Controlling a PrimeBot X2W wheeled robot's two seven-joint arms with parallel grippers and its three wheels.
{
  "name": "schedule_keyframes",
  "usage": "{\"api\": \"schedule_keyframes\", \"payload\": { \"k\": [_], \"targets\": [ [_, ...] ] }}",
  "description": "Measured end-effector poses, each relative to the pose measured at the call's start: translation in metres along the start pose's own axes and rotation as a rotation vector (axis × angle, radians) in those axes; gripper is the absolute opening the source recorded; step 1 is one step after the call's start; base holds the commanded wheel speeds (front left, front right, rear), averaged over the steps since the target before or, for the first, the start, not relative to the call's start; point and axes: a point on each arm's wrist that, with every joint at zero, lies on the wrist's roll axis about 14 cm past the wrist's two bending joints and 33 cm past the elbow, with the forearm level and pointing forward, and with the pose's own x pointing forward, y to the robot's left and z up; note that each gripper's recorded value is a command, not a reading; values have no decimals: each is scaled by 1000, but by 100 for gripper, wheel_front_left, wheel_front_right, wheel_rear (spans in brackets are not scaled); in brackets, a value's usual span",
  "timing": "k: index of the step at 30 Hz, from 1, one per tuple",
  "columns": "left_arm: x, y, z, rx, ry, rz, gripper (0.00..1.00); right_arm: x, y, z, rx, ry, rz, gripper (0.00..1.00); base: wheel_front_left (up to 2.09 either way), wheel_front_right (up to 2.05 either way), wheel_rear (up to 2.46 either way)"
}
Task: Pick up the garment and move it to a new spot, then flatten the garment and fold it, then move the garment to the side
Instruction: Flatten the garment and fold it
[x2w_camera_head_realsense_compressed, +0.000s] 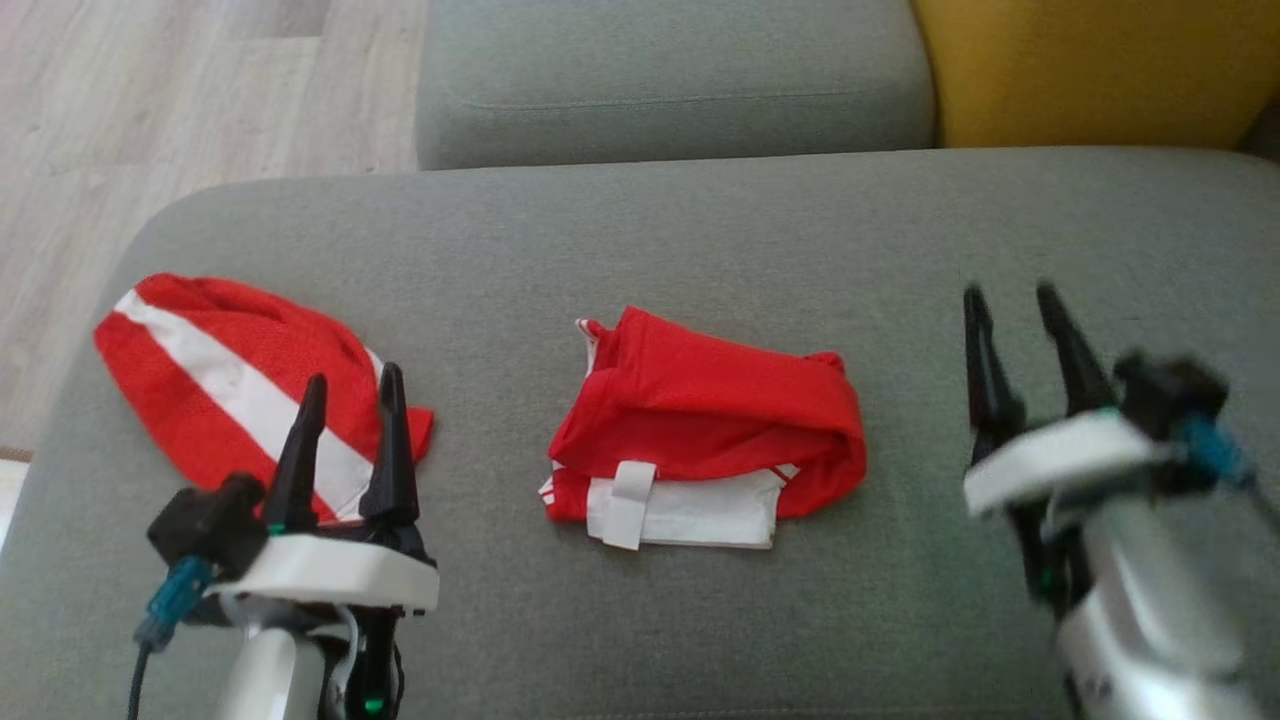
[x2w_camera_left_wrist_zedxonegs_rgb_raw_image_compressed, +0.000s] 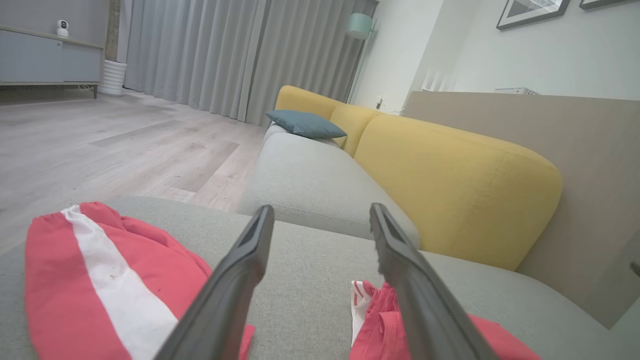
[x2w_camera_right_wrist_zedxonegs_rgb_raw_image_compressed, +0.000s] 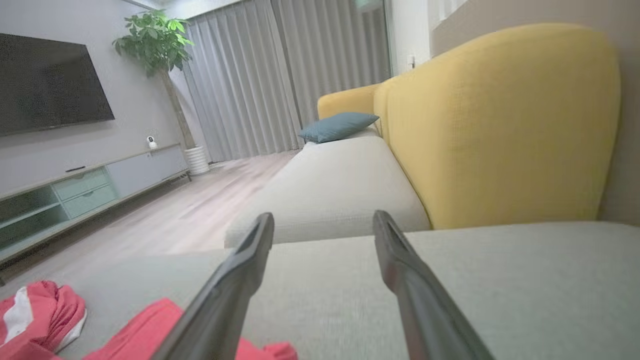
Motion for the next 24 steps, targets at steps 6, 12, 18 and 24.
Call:
{"api": "schedule_keyframes", "payload": {
  "k": [6, 12, 18, 24],
  "targets": [
    [-8, -2, -17, -5, 51, -6, 100, -45, -6, -20, -17, 9, -72, 100, 0, 0, 0],
    [-10, 1, -20, 2, 63, -4, 100, -43, 4, -5, -70, -32, -44, 100, 0, 0, 0],
    [-16, 6, -25, 2, 81, 9, 100, -32, 37, -14, -71, 9, 57, 100, 0, 0, 0],
    [-22, 18, -35, 7, 115, 43, 100, -28, 95, -60, -140, 169, 251, 100, 0, 0, 0]
  ]
}}
